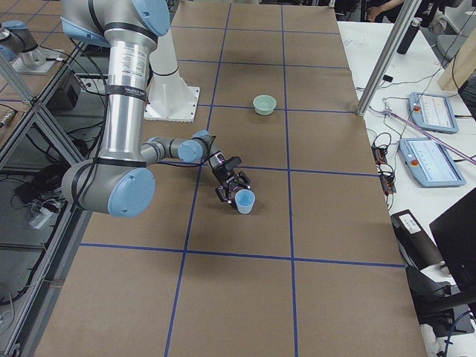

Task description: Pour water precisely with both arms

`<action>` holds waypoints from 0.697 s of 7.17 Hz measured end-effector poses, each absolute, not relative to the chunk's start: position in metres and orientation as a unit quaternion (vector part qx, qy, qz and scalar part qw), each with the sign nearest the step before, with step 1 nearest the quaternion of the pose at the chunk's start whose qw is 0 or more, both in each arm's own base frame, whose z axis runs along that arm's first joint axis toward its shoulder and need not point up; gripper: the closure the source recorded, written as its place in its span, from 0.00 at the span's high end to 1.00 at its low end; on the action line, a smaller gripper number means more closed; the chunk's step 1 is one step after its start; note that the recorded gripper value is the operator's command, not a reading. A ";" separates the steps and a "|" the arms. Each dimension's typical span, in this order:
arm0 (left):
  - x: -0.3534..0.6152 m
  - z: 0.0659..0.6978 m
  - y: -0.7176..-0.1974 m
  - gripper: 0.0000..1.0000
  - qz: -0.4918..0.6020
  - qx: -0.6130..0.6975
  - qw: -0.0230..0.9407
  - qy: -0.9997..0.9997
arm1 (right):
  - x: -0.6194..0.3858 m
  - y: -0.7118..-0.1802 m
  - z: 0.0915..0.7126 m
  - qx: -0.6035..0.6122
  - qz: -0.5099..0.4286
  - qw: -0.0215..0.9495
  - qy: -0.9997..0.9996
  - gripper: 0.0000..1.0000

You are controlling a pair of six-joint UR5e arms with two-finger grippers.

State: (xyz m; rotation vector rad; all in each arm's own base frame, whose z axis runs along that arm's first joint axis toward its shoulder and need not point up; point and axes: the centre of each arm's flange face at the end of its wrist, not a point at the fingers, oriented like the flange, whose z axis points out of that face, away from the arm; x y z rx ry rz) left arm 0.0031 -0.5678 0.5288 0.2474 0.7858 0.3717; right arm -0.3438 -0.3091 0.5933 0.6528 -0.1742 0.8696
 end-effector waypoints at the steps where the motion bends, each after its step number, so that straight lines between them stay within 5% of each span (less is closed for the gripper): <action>1: 0.003 0.529 -0.568 1.00 0.179 0.119 0.900 0.380 | -0.340 -0.312 0.598 0.314 0.415 0.851 -0.077 0.96; 2: 0.003 0.529 -0.568 1.00 0.179 0.119 0.900 0.380 | -0.338 -0.314 0.604 0.317 0.416 0.849 -0.070 0.68; 3: 0.003 0.529 -0.567 1.00 0.179 0.119 0.900 0.380 | -0.336 -0.317 0.608 0.321 0.417 0.848 -0.065 0.09; 5: 0.003 0.529 -0.567 1.00 0.179 0.119 0.900 0.380 | -0.332 -0.322 0.611 0.328 0.420 0.844 -0.061 0.00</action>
